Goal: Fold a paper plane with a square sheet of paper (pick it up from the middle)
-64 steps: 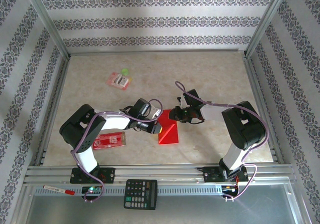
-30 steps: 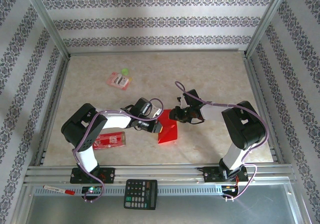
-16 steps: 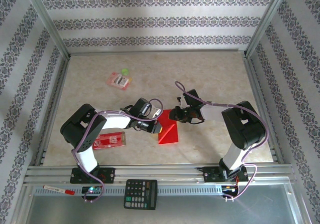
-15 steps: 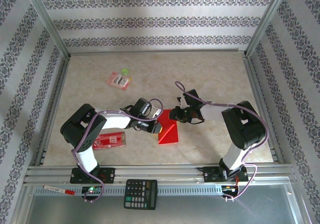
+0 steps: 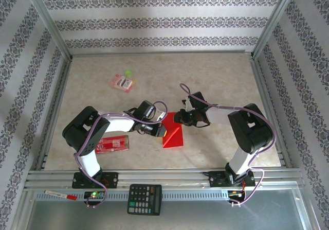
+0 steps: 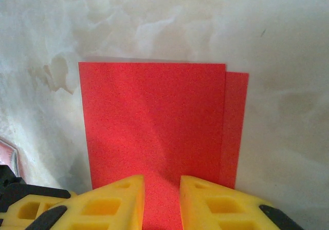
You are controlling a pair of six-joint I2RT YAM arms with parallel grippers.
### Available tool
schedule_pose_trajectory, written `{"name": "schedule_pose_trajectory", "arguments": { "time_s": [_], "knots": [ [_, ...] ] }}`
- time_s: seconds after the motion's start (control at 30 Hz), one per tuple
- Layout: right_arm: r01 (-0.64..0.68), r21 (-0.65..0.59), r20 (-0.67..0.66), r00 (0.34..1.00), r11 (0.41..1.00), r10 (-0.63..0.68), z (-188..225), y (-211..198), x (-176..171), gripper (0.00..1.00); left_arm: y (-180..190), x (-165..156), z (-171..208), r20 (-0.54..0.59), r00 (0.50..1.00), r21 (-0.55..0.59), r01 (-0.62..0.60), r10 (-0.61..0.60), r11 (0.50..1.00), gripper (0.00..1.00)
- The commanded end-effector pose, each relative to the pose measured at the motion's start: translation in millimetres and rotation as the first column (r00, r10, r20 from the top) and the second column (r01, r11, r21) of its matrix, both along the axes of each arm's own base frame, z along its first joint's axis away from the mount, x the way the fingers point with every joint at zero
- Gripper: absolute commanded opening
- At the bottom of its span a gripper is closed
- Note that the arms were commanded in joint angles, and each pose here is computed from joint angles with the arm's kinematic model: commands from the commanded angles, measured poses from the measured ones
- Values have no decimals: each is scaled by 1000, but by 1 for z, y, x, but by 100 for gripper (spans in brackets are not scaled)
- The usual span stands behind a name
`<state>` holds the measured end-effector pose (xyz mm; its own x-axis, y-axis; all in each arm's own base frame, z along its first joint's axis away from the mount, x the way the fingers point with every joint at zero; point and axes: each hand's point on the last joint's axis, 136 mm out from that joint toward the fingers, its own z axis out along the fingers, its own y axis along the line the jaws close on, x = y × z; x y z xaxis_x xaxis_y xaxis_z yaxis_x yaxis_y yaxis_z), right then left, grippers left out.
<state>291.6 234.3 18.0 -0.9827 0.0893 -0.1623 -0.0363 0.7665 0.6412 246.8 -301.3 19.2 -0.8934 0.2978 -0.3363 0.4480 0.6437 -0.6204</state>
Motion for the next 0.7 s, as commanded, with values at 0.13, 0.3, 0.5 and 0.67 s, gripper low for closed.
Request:
{"name": "schedule_pose_trajectory", "arguments": {
  "time_s": [0.13,0.3,0.5,0.67],
  "knots": [
    [-19,-65,-95,995,998,13,-26,-9,-21,27,9,4,-11,-34,999,53,-23,25,998,0],
    [-19,-65,-96,995,998,13,-26,-9,-22,27,4,5,0,-25,999,19,-21,21,1000,1],
    [-20,-64,-97,995,998,14,-27,-9,-22,27,1,6,4,-24,1000,6,-18,18,1000,1],
    [-20,-63,-95,995,998,14,-26,-9,-22,27,0,8,5,-24,1000,6,-14,14,1000,1]
  ]
}}
